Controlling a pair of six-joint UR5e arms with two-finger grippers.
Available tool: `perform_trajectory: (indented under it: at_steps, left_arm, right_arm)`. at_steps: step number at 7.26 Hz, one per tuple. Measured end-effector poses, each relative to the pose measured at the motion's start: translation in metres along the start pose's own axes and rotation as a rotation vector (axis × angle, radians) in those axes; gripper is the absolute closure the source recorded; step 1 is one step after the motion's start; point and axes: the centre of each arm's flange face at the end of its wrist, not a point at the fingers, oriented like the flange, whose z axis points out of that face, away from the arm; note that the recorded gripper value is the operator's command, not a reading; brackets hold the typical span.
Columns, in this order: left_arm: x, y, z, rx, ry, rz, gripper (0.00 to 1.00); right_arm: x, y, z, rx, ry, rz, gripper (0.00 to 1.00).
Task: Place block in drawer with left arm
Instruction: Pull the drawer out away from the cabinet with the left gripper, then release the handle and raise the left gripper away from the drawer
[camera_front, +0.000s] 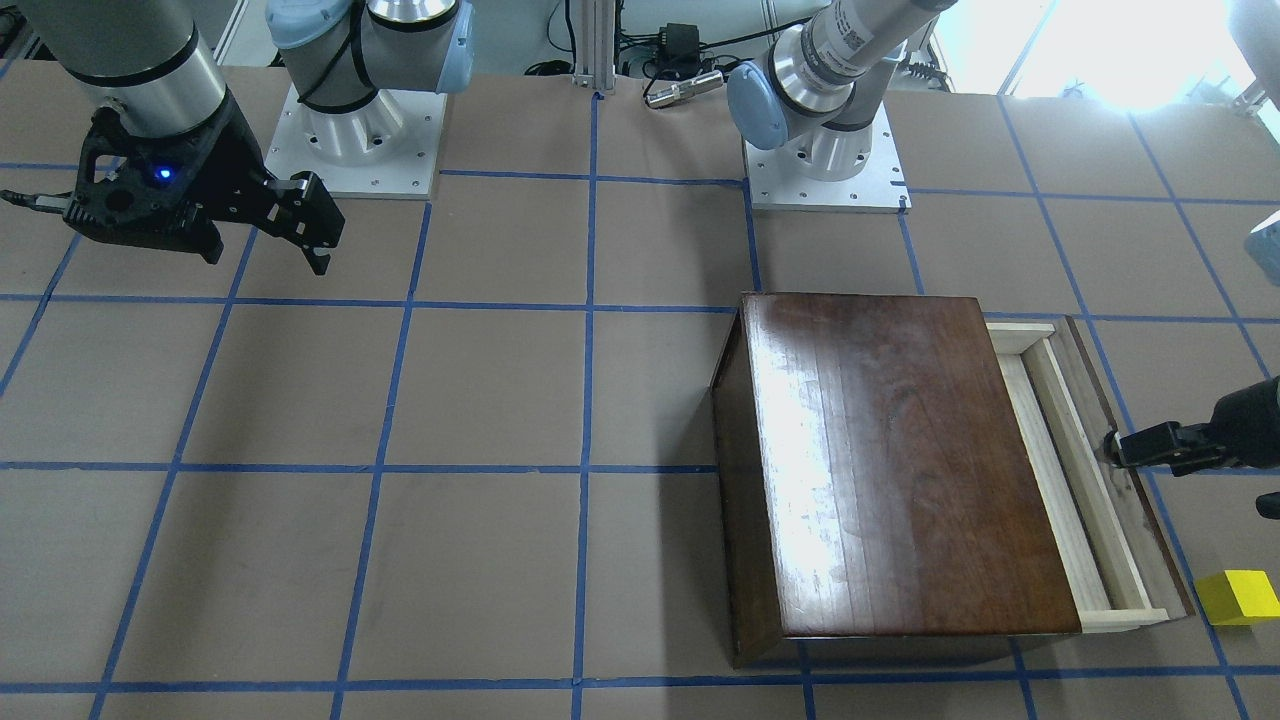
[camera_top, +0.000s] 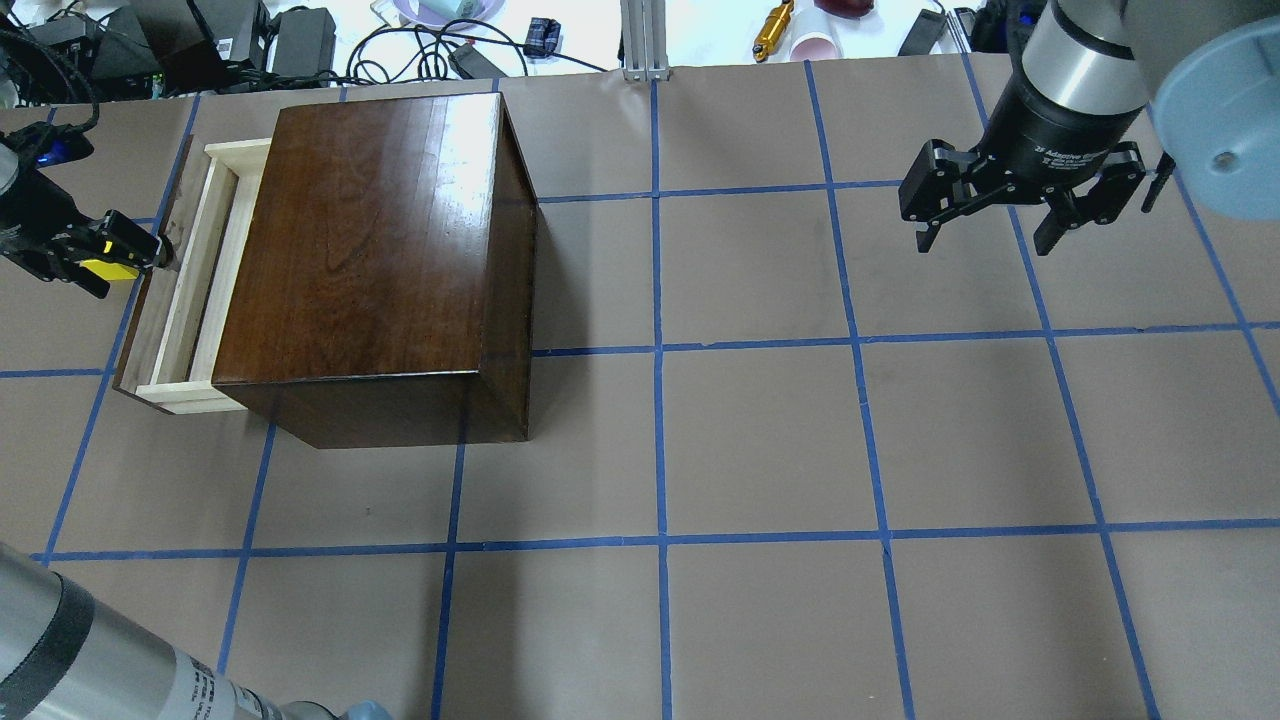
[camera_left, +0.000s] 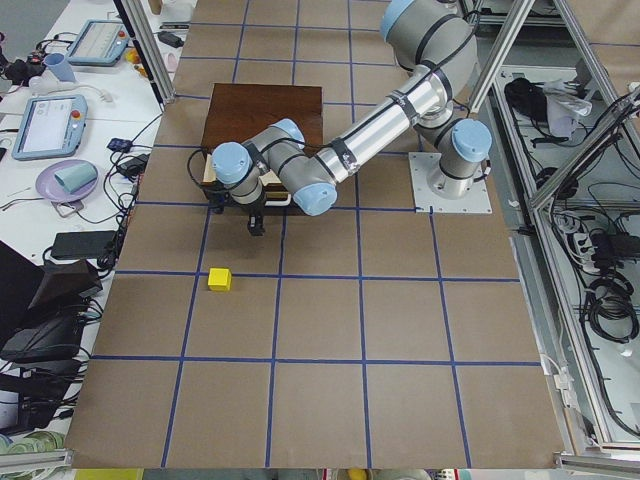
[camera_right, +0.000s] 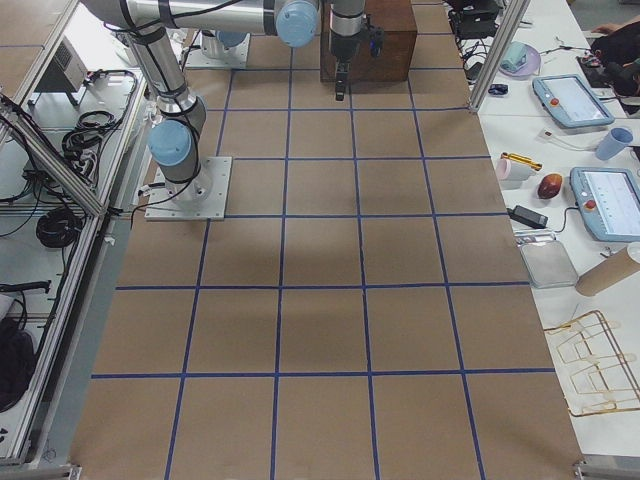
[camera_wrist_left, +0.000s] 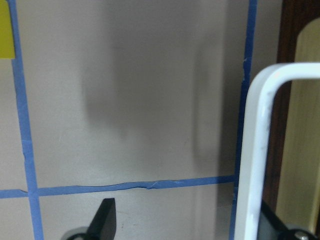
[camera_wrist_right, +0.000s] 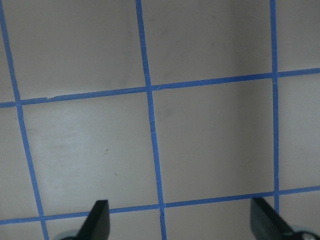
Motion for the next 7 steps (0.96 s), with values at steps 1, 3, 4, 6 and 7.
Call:
perform_trajectory:
  at_steps: [1, 3, 4, 6, 7]
  left_arm:
    - [-0.003, 0.001, -0.001, -0.002, -0.014, 0.001, 0.08]
    - [-0.003, 0.001, -0.002, -0.003, -0.021, 0.005, 0.08]
    - [-0.003, 0.002, -0.003, -0.002, -0.022, 0.004, 0.05]
    - [-0.001, 0.004, -0.011, 0.005, -0.026, 0.001, 0.0]
    - [0.001, 0.006, -0.018, 0.011, -0.031, -0.002, 0.0]
  right_arm:
    - [0.0, 0.0, 0.0, 0.0, 0.0, 0.0, 0.0]
    - [0.0, 0.0, 0.0, 0.0, 0.0, 0.0, 0.0]
    - [0.0, 0.0, 0.0, 0.0, 0.0, 0.0, 0.0]
    - [0.0, 0.0, 0.0, 0.0, 0.0, 0.0, 0.0]
    - [0.0, 0.0, 0.0, 0.0, 0.001, 0.0, 0.0]
